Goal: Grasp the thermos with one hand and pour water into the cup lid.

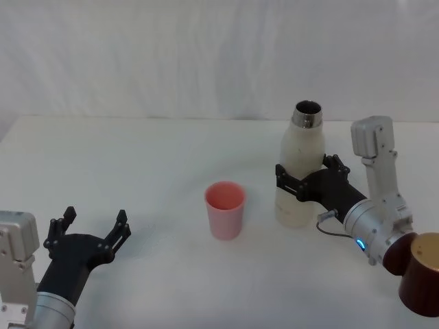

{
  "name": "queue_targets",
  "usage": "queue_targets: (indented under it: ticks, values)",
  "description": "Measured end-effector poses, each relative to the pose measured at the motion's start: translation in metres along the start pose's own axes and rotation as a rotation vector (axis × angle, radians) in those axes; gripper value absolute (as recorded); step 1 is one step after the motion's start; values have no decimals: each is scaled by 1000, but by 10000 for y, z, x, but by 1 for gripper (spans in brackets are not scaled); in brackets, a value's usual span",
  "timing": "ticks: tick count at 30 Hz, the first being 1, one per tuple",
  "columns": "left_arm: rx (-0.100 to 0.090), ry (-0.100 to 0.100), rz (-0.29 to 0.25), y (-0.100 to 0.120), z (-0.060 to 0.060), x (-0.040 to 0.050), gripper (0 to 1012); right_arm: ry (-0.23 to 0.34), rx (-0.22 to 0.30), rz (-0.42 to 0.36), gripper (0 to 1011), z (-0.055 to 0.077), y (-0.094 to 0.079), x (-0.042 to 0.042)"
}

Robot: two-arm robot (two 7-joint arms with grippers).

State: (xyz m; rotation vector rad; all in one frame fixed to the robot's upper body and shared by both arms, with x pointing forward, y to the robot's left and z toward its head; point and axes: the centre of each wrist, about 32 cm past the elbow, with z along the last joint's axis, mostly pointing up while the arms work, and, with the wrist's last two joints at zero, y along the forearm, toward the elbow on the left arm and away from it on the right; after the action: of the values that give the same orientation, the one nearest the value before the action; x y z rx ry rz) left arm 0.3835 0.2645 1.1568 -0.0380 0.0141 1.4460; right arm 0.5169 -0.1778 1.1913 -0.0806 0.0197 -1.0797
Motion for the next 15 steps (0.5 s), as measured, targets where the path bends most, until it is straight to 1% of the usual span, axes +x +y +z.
queue_targets:
  ticks: [9, 15]
  values:
    - [0, 0, 0, 0, 0, 0, 1001, 13, 0, 2, 1003, -26, -87, 7]
    - [0, 0, 0, 0, 0, 0, 1001, 25, 5, -1, 1003, -33, -163, 32]
